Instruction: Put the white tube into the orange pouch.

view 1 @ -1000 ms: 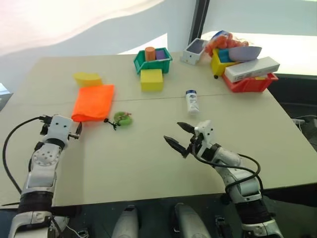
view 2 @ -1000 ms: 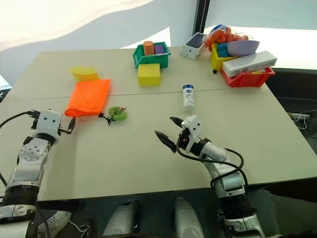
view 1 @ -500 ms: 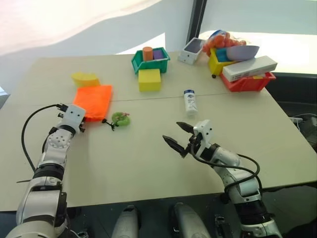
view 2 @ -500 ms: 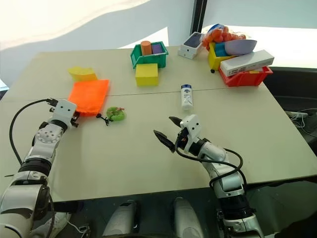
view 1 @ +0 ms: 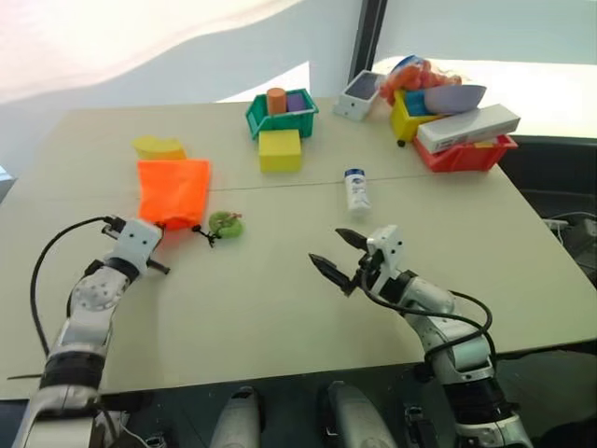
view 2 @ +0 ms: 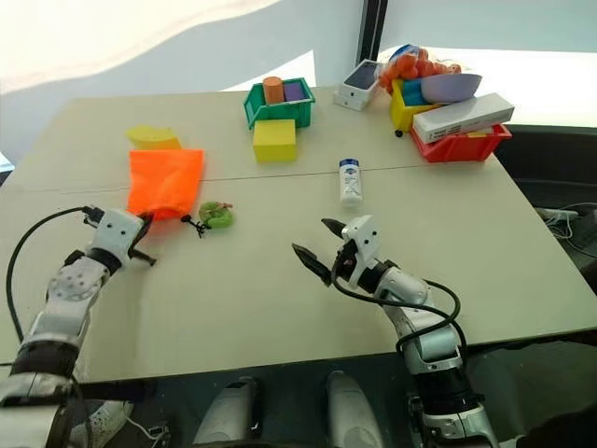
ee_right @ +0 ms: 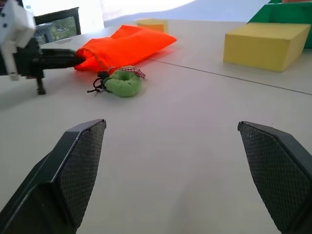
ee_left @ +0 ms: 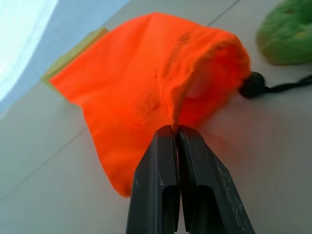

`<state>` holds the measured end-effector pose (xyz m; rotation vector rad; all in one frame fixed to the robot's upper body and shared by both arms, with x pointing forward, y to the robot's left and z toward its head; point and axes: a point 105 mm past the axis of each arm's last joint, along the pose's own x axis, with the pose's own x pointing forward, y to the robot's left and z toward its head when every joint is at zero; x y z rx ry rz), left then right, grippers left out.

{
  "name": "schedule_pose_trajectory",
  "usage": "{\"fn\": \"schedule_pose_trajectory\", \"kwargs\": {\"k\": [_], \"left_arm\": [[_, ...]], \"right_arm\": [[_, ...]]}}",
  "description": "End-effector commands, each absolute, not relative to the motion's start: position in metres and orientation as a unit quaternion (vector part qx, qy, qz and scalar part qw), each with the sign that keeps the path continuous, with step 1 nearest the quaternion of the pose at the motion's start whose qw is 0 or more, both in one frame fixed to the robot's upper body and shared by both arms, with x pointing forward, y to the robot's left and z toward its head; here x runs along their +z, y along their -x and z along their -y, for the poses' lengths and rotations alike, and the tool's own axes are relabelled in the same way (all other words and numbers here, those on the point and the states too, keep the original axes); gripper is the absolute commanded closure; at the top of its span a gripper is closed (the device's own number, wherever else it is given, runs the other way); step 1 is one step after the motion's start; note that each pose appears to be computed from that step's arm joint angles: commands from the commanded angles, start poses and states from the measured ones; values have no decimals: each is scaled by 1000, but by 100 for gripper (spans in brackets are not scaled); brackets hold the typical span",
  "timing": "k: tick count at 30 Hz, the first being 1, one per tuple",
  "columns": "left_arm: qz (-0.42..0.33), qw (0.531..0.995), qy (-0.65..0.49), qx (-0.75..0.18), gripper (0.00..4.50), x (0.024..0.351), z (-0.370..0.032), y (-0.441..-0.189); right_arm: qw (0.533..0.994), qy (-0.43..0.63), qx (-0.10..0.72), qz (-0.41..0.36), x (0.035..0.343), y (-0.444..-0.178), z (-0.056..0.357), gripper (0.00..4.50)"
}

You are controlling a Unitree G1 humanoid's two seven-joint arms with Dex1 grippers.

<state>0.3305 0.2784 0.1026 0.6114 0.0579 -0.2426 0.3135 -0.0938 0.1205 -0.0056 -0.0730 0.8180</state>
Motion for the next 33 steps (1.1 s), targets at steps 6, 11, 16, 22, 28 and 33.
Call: {"fn": "schedule_pose_trajectory", "kwargs": {"k": [6, 11, 16, 22, 28, 33], "left_arm": [[-30, 952, -264, -152, 434, 138, -246, -295], [-38, 957, -269, -96, 434, 132, -265, -304], [-12, 972, -234, -32, 305, 134, -289, -324], [10, 960, -275, 45, 100, 141, -318, -354], [10, 955, -294, 37, 100, 138, -318, -379], [6, 954, -299, 36, 182, 136, -322, -391]], "right_arm": [[924, 18, 379, 50, 130, -327, 105, 0], [921, 19, 386, 50, 128, -328, 99, 0], [920, 18, 388, 52, 127, -327, 94, 0], [922, 16, 383, 52, 125, -324, 94, 0], [925, 14, 376, 53, 124, -321, 94, 0], [925, 12, 375, 54, 123, -319, 92, 0]]}}
